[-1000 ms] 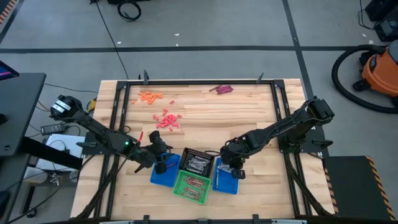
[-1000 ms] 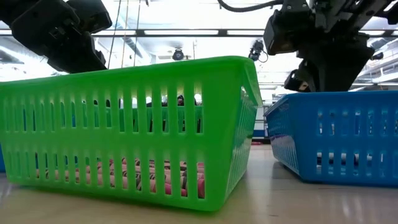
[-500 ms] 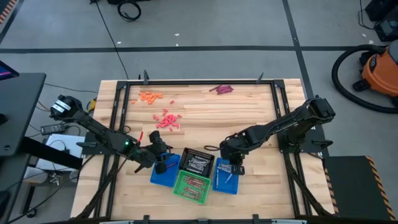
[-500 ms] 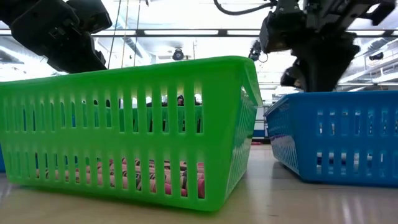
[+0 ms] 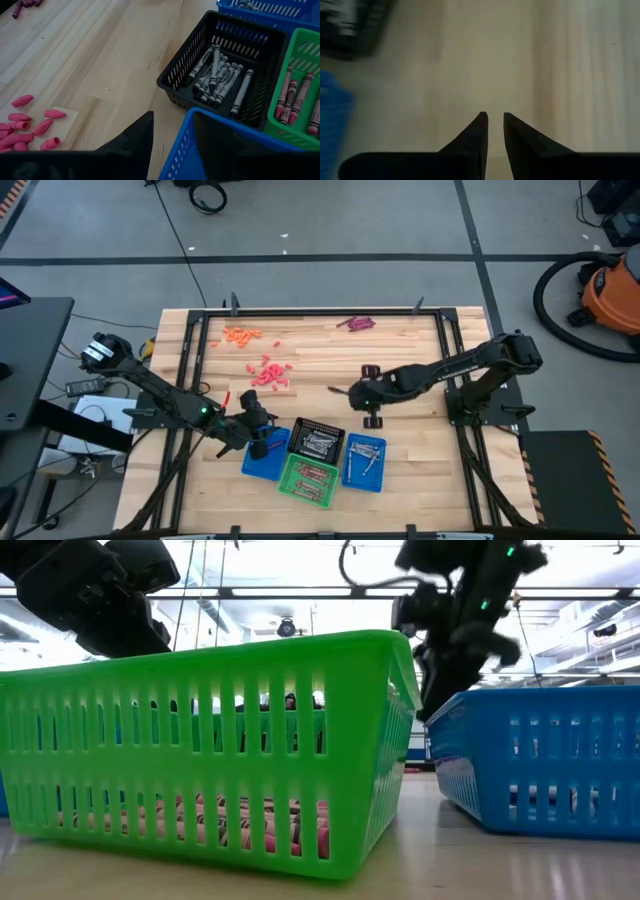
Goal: Sort crayons
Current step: Put the dark red crayon into the left blue bin
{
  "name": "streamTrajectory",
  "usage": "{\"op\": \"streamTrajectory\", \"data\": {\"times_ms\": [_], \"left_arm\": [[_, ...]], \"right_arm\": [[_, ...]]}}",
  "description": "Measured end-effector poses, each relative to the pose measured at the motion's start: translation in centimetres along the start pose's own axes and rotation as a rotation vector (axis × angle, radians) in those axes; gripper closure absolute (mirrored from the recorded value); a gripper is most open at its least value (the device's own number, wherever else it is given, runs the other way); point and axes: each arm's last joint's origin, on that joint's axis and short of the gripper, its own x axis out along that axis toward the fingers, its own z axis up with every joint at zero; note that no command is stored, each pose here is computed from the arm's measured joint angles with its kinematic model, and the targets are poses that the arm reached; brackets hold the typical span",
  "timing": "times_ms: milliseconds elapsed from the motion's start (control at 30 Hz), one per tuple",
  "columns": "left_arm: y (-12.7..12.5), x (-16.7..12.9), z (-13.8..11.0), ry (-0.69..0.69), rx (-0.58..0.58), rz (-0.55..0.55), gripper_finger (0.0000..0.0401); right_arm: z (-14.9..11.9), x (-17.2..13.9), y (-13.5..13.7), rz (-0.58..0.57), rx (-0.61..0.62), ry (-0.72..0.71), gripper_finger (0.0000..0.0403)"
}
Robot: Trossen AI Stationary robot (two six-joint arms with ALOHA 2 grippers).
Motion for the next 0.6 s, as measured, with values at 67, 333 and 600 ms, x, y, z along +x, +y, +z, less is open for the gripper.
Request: {"op": "streamTrajectory", "data": {"times_ms": [67,333,600], "left_arm": [[0.0,0.0,0.0,0.0,0.002,0.0,0.0252],[0.0,0.0,0.0,0.0,0.015,0.0,0.0252],[0.0,0.0,0.0,-0.003,0.031,0.004,0.0252]], "right_arm": [[-0.4,0.9,-1.4,-0.015,-0.002,-0.011,0.0336],[-2.3,3.2,-8.4,-0.043,0.079,-0.035,0.0336],[-4.3,3.5,-15.4,-0.102,0.19,-0.095,0.0327]]}}
